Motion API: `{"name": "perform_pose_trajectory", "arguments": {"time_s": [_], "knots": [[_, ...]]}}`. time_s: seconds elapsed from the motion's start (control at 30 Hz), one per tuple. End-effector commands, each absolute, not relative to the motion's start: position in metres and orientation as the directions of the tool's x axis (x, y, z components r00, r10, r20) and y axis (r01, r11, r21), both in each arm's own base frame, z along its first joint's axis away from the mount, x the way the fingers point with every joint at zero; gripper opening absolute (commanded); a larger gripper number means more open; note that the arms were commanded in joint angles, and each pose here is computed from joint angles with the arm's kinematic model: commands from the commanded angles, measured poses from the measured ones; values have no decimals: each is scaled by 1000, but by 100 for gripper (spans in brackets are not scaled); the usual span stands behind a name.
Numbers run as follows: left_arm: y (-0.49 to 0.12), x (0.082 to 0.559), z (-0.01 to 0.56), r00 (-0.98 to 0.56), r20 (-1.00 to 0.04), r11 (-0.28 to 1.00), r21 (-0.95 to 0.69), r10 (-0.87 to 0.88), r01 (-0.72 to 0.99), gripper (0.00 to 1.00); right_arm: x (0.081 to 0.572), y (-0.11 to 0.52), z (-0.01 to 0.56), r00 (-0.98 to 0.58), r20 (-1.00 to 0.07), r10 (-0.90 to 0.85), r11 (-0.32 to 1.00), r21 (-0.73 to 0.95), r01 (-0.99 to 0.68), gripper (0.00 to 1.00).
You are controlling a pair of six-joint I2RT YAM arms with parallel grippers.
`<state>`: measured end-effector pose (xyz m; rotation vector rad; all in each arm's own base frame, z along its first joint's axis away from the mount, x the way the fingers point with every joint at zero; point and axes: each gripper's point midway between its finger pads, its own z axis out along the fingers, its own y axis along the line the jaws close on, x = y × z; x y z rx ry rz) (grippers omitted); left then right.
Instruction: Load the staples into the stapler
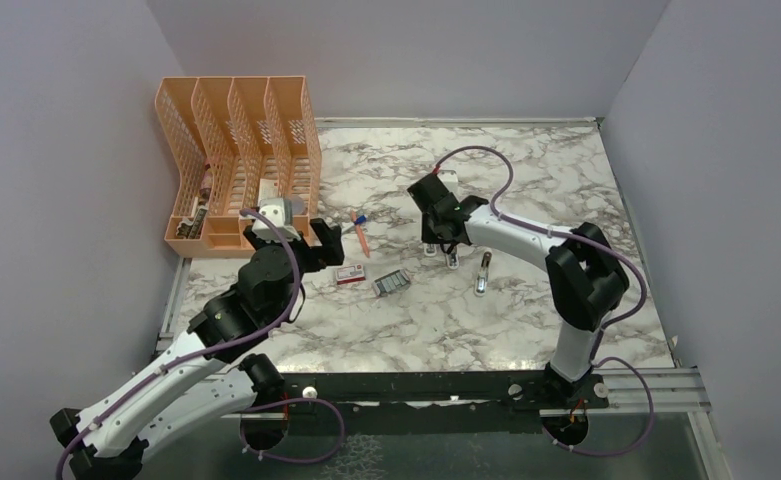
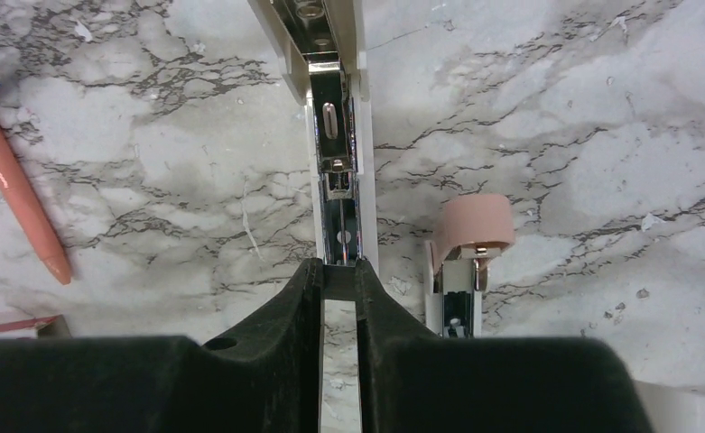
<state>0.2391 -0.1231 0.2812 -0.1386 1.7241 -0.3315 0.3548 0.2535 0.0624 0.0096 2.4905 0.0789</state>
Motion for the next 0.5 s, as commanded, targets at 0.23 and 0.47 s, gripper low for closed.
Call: {"name": "perform_pose_trajectory", "arguments": {"time_s": [0.23,0.47], "knots": [[-143,239,251,-266,-919,935,-333,-291,126,99,358,255,82,-759,-649,49,994,107,-27,19],[-143,239,247,-271,-919,937,-327,-286,121,99,365,256,68,-748,-664,7,996,75,-57,18]]}}
